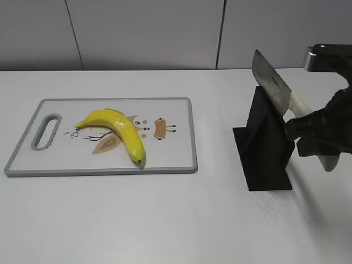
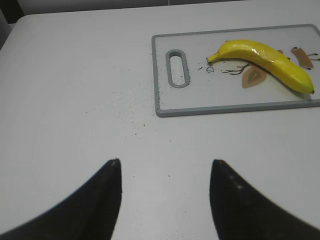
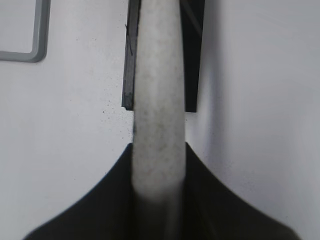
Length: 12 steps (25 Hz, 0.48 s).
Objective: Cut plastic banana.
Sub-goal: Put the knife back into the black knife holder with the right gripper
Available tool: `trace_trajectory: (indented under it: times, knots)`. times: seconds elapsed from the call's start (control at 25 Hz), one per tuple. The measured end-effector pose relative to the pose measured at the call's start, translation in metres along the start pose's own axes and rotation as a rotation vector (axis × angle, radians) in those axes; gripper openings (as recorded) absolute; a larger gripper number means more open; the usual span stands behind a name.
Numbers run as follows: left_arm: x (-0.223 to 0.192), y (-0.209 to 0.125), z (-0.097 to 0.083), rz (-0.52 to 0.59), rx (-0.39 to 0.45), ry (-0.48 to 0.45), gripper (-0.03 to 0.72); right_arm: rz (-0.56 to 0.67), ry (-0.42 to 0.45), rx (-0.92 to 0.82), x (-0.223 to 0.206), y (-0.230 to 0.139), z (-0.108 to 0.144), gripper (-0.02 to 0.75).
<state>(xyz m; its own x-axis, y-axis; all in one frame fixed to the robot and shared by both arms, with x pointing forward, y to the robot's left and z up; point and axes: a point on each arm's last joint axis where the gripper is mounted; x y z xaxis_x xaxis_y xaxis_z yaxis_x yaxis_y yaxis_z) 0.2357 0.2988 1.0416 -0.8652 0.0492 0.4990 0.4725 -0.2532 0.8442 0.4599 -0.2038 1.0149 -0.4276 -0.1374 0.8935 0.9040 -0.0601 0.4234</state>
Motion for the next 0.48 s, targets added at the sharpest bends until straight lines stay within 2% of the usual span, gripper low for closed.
trace_trajectory:
  times: [0.48]
  knots:
    - [0.0,0.0,0.0,0.0,0.0,0.0,0.538,0.06,-0.017,-0.014,-0.017,-0.001,0.001,0.162]
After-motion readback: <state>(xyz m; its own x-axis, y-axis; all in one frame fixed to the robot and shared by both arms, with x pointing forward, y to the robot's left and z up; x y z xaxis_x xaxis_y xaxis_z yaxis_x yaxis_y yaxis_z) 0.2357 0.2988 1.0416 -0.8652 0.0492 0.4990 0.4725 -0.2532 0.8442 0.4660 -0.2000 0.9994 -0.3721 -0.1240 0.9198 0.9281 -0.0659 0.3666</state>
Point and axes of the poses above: a point on each arm's last joint axis where the gripper is mounted, x pointing back along that axis away from the gripper, z along the wrist's bending axis when the last joint is at zero, y = z × x, and after that the axes turned 5 degrees about -x, right-handed
